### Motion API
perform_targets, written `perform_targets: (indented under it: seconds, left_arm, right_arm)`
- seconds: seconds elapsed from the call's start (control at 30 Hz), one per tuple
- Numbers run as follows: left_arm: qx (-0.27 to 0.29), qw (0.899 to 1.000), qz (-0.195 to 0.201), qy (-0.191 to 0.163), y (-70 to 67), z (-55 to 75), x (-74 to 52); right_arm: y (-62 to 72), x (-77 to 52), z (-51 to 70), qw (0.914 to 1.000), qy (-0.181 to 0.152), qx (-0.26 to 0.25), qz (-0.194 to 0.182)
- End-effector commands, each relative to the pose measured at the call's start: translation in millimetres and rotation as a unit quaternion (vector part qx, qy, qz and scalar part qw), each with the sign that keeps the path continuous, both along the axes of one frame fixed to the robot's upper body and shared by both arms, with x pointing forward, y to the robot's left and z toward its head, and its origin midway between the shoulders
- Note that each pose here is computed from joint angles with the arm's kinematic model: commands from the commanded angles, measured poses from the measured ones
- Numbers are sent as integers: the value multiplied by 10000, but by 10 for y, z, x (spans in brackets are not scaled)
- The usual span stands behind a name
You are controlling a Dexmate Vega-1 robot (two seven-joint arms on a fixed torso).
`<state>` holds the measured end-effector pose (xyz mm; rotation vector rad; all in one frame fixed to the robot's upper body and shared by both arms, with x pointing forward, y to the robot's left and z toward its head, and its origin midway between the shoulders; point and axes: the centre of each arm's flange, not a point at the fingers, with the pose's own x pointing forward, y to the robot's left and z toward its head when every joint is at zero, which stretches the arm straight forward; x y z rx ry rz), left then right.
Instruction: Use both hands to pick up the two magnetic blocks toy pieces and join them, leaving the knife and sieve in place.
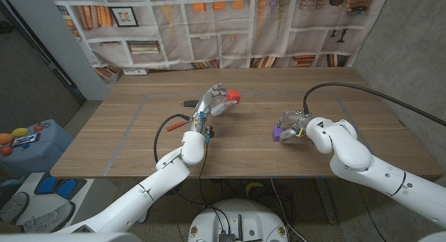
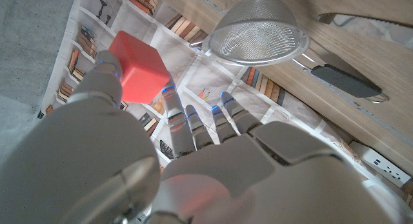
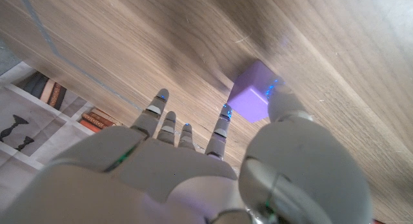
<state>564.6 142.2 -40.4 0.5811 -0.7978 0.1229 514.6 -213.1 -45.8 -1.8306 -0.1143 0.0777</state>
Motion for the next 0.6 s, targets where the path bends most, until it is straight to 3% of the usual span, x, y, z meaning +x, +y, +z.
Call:
perform_targets:
  seconds: [0.03, 0.6]
  left_arm:
    - [-16, 10000, -29, 63, -2, -20, 19]
    - [-164, 9995, -158, 197, -19, -64, 46]
  right_arm:
    - [-15, 1, -57, 9995, -125, 272, 139]
    - [-11, 15, -127, 9987, -324, 362, 177]
